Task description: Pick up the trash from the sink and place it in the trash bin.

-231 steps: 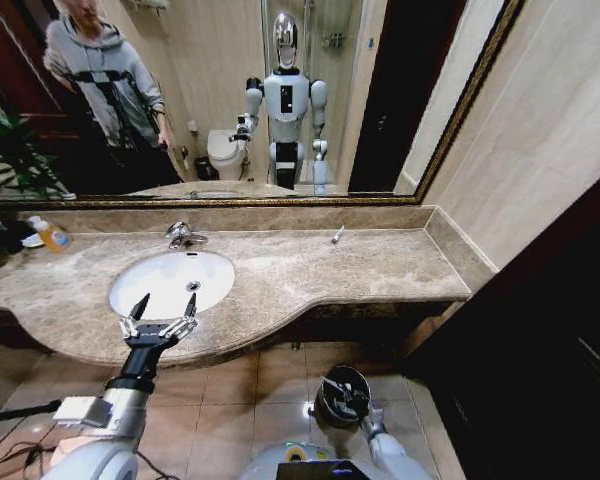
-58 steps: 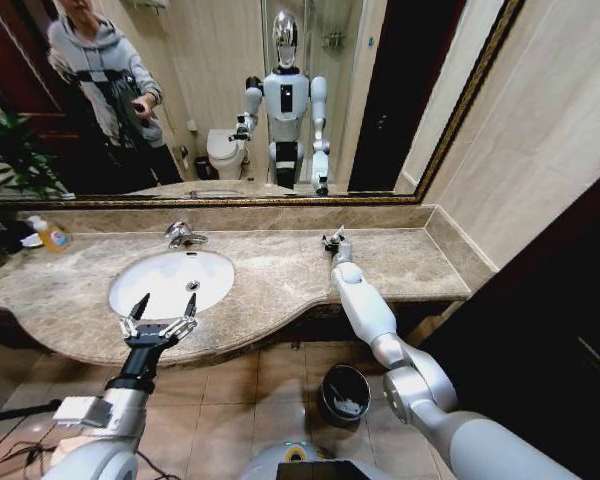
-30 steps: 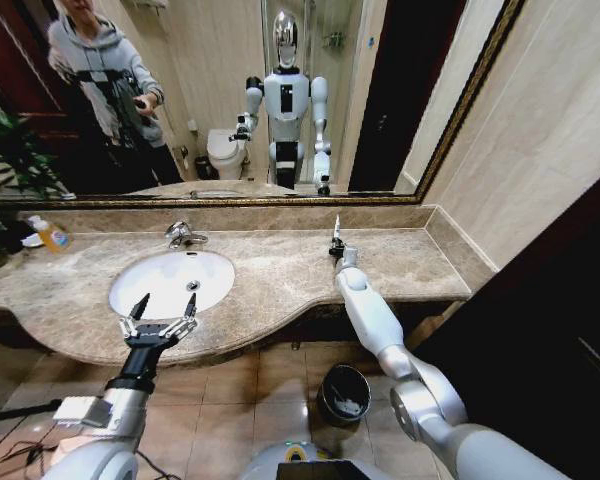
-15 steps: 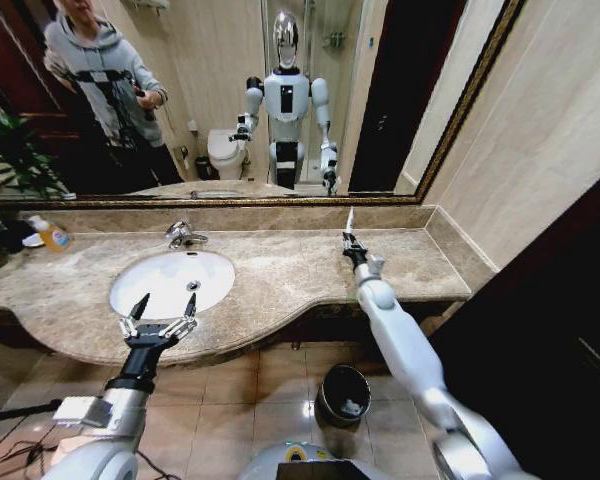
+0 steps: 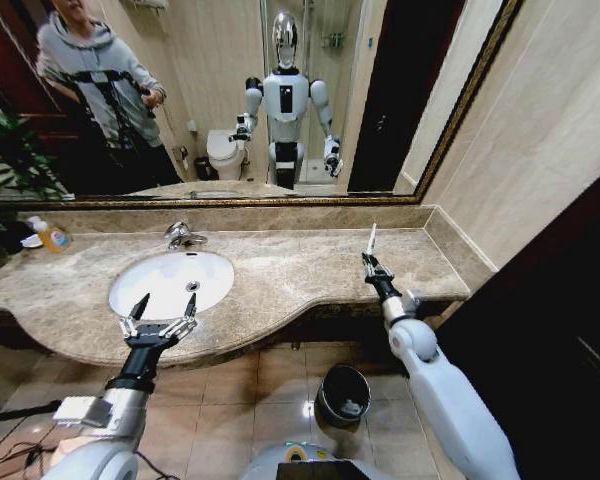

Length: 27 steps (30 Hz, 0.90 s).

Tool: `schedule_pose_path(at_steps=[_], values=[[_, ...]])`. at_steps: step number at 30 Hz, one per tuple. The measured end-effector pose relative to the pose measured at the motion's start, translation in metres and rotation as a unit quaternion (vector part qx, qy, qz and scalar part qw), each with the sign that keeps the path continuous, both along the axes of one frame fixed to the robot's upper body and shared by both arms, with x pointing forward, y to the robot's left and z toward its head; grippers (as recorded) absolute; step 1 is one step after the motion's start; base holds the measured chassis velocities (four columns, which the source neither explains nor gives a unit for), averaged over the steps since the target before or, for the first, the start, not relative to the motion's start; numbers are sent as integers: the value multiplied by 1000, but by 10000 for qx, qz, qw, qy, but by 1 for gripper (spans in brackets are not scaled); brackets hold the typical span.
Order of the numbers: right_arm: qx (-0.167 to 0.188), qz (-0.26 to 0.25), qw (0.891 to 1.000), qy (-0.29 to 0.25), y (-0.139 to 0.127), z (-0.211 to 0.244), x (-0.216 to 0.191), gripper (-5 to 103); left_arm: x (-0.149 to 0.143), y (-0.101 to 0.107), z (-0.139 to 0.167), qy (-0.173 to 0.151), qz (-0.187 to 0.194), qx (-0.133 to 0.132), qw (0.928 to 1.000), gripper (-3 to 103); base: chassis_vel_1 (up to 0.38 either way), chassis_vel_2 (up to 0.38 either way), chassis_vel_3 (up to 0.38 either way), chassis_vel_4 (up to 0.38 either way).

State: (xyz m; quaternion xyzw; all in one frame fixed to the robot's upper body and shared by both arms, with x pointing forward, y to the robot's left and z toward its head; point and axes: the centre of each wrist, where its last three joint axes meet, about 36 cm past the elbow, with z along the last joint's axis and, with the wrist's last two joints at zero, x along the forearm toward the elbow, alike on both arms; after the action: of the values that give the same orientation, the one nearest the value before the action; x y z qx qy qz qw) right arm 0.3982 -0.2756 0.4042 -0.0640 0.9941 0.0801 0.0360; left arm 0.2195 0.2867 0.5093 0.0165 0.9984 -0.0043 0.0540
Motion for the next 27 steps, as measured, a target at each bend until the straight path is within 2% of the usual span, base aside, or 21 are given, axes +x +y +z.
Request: schedule_pose_path(at_steps=[1, 4, 10, 13, 18, 21, 27], values=[[0, 0, 10000, 0, 0, 0, 0, 17, 0, 0, 0, 0, 0, 0, 10000, 100, 0, 0, 0, 0], [-82, -83, 9999, -41, -5, -29, -40, 17, 0, 0, 0, 0, 0, 0, 10000, 100, 0, 0, 0, 0], [-39, -168, 9998, 73, -1, -67, -87, 17, 0, 0, 0, 0, 0, 0, 10000, 100, 0, 0, 0, 0], [-15, -223, 9991, 362, 11, -108, -144, 17, 0, 0, 0, 0, 0, 0, 10000, 100, 0, 0, 0, 0], [-32, -297, 9984, 489, 20, -136, -183, 17, 0, 0, 0, 0, 0, 0, 10000, 100, 0, 0, 0, 0], [-157, -306, 9966, 755, 27, -174, -229, 17, 0, 0, 0, 0, 0, 0, 10000, 100, 0, 0, 0, 0], [-280, -410, 9909, 1251, 22, -221, -257, 17, 0, 0, 0, 0, 0, 0, 10000, 100, 0, 0, 0, 0]])
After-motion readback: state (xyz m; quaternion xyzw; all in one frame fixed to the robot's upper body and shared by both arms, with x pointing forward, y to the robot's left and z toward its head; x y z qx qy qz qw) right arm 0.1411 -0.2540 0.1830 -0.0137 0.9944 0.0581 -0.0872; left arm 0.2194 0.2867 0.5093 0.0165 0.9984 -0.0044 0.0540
